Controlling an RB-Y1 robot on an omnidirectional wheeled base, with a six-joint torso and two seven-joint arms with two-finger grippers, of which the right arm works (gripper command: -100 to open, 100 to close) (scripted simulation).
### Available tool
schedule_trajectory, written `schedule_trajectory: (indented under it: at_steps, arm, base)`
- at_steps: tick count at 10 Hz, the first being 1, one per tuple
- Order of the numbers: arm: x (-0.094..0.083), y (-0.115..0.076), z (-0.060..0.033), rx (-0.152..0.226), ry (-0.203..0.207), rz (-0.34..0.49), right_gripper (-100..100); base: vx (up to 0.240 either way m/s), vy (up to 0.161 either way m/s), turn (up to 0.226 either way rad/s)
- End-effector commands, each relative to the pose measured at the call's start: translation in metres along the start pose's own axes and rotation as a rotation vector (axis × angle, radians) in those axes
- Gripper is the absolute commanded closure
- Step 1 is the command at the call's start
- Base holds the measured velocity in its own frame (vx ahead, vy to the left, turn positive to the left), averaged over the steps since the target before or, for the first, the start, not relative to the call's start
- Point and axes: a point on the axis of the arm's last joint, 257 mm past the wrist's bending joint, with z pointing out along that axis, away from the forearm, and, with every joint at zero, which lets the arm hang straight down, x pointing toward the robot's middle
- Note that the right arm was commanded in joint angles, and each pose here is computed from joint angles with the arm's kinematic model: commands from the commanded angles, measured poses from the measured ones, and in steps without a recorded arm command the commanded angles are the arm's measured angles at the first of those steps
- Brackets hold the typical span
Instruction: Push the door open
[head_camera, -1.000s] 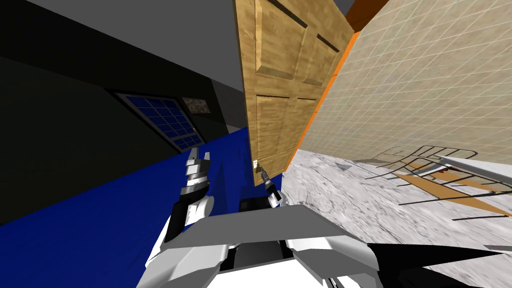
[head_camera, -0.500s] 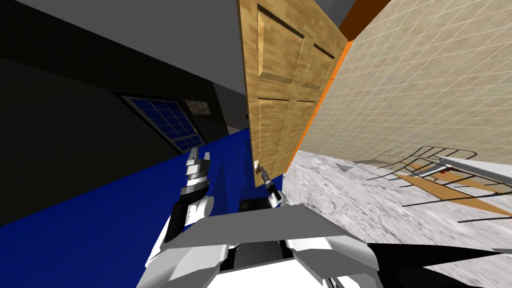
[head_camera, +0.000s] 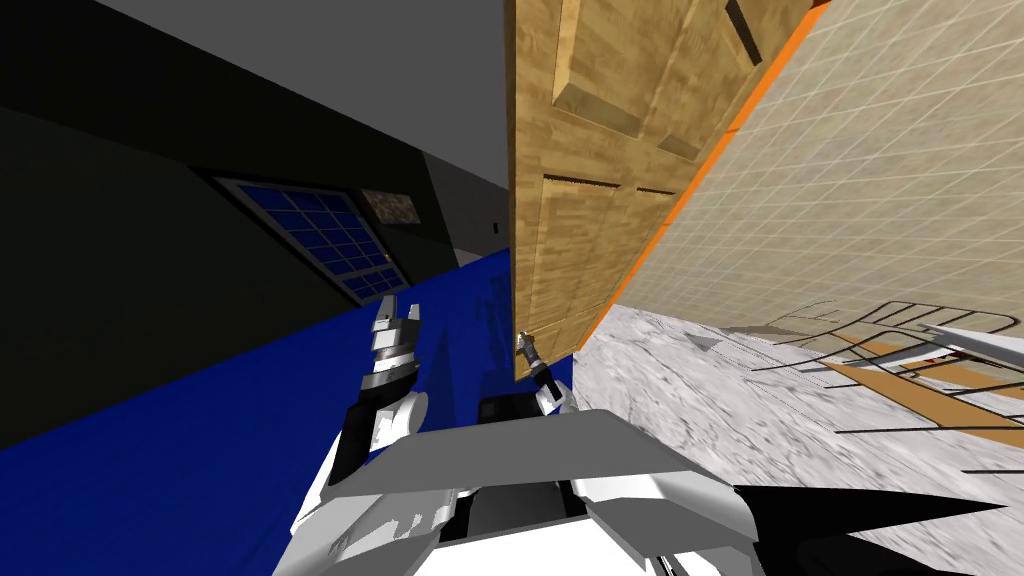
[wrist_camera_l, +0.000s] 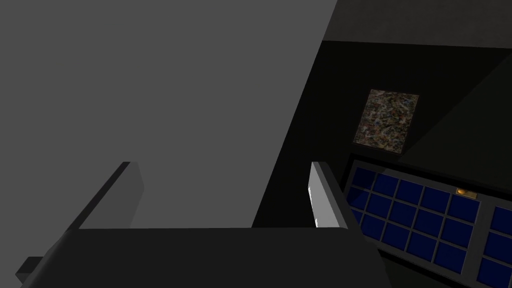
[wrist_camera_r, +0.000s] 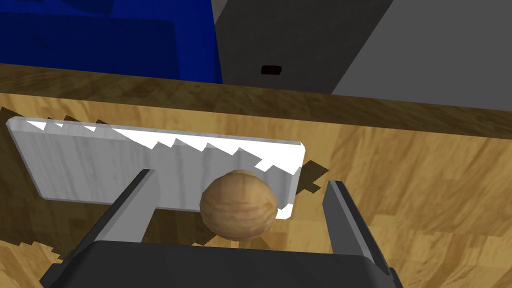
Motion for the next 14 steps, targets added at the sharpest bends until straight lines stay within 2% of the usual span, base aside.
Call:
schedule_trajectory:
  at_steps: [1, 6, 7, 10, 11, 13, 14]
  arm:
    - [-0.001, -0.001, 0.0000, 0.003, 0.000, -0.001, 100]
    - [-0.001, -0.001, 0.0000, 0.003, 0.000, -0.001, 100]
    - [-0.012, -0.004, -0.0011, 0.012, -0.022, -0.006, 100]
    - [-0.033, -0.004, -0.0001, 0.014, -0.066, -0.009, 100]
    - [-0.033, -0.004, -0.0001, 0.014, -0.066, -0.009, 100]
    - [-0.048, -0.003, 0.0013, 0.014, -0.107, -0.003, 100]
    - [-0.048, -0.003, 0.0013, 0.014, -0.107, -0.003, 100]
  base:
    - [-0.021, 0.000, 0.001]
    - [-0.017, -0.006, 0.002]
    - [0.088, 0.076, -0.028]
    - [0.163, 0.137, -0.072]
    - [0.146, 0.072, -0.027]
    - [0.171, 0.144, -0.057]
    - [0.142, 0.106, -0.042]
